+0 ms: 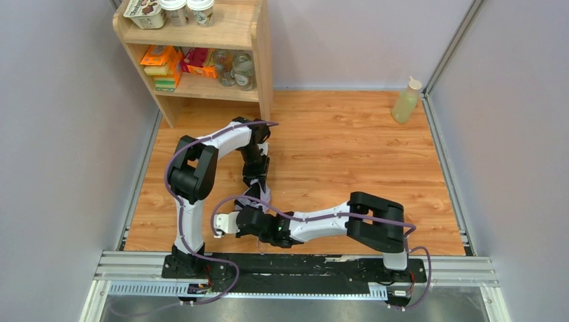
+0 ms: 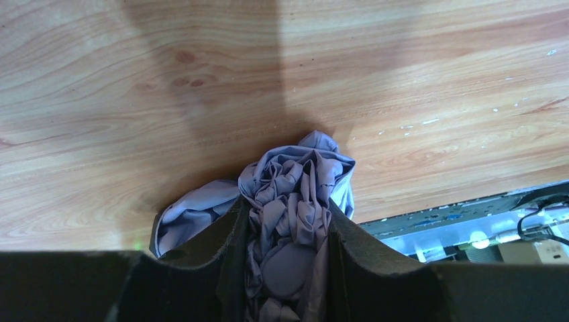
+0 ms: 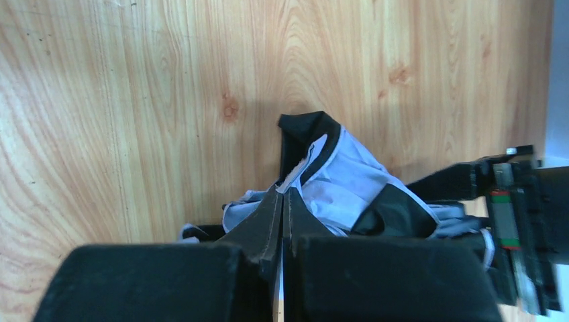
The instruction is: Put away the umbrella
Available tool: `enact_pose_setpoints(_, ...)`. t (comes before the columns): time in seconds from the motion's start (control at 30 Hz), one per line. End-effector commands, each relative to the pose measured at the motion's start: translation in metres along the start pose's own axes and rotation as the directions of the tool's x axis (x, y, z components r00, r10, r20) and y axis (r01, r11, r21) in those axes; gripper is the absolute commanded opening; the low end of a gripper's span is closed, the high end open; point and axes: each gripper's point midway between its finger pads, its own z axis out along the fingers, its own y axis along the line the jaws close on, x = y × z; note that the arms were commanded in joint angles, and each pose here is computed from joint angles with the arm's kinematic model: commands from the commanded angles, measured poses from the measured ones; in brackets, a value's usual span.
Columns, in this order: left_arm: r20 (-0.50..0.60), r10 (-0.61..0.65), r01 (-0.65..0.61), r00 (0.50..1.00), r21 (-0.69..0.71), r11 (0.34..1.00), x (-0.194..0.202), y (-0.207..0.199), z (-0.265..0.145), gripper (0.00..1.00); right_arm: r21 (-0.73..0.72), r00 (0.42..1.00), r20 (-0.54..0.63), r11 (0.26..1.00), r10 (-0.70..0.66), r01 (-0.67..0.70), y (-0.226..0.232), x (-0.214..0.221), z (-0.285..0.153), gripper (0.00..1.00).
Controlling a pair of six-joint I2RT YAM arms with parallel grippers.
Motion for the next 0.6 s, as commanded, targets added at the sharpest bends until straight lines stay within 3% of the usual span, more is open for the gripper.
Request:
enact_pose_setpoints(0.0,-0.001,-0.034,0.034,0.999,0.095,0.995,0.006,-0.024,-0.024,0.0,-0.091,0.995,-0.084,0.995,0.044,-0.052,0.027,0.027,0.018,0.0)
enact_pose_setpoints(0.17,-0.018,-0.05,0.051,0.999,0.048,0.998,0.008,-0.015,-0.02,0.0,-0.039,0.976,-0.178,0.991,0.123,-0.132,0.02,0.056,0.024,0.02)
enact_pose_setpoints(0.4,-0.033,-0.052,0.054,0.998,0.037,0.998,0.007,-0.01,-0.016,0.0,0.04,0.957,-0.188,0.976,0.22,-0.216,-0.001,0.071,0.013,0.05)
enact_pose_setpoints(0.57,-0.028,-0.049,0.05,0.998,0.031,0.998,0.006,-0.009,-0.016,0.0,-0.029,0.943,-0.187,0.958,0.275,-0.285,0.005,0.067,0.015,0.1)
